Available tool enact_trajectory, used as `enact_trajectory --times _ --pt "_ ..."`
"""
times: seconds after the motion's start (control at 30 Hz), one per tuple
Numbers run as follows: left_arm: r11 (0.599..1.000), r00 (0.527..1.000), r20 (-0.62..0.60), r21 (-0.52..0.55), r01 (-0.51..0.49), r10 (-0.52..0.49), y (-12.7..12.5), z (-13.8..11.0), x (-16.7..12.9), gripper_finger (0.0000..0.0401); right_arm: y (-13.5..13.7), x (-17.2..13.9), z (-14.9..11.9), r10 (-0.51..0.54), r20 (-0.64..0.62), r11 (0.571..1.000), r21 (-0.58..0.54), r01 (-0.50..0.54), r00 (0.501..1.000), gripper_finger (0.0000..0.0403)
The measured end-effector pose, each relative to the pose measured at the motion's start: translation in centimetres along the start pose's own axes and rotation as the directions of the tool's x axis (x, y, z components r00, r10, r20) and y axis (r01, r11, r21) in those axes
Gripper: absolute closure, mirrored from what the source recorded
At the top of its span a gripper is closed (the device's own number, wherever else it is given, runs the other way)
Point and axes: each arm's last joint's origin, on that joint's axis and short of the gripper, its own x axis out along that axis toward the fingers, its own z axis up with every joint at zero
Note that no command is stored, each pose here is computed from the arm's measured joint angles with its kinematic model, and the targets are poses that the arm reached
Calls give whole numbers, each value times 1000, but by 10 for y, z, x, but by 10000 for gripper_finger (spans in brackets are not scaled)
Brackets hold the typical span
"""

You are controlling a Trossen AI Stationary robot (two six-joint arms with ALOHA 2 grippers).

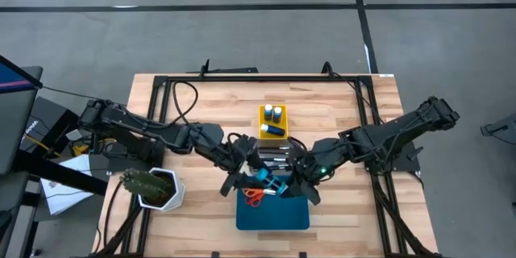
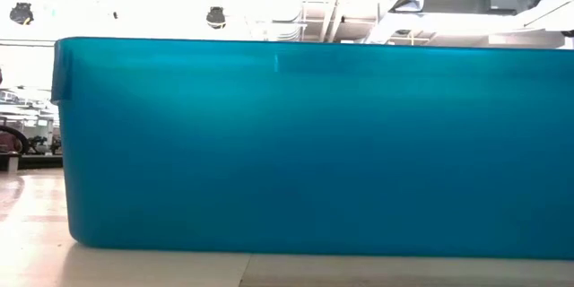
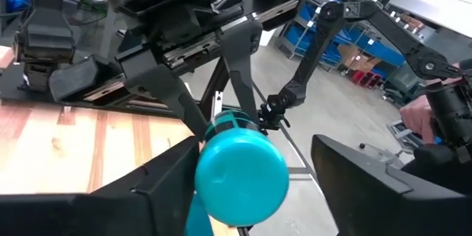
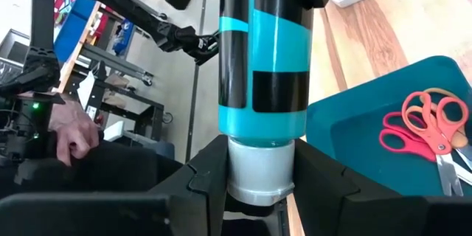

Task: Pick & Place Paint Supplies
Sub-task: Put the blue paint bottle into the yellow bin

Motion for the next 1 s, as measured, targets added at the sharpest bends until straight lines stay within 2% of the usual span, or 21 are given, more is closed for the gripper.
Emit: enact_trajectory --times 0.3,0.4,0.53,0.67,0.83,1.0 --pt "1000 999 -35 -8 -25 25 2 -3 0 254 -1 0 1 9 -10 1000 0 -9 1000 287" --pt "1000 999 -42 -7 -27 26 2 -3 -1 279 -1 0 1 9 -9 1000 -1 -9 1000 287" --pt "1000 999 -46 -8 -26 25 2 -4 -1 279 -1 0 2 18 -1 1000 -5 -18 1000 273" --pt "1000 995 -99 -20 -21 19 1 -7 -4 275 2 0 4 39 23 999 2 -39 999 235" --pt "993 958 -275 -57 -104 85 5 -23 -13 280 7 -3 8 77 67 997 13 -78 995 186" --pt "977 927 -343 -91 -190 149 4 -31 -18 278 9 -11 16 105 135 994 -1 -106 985 170"
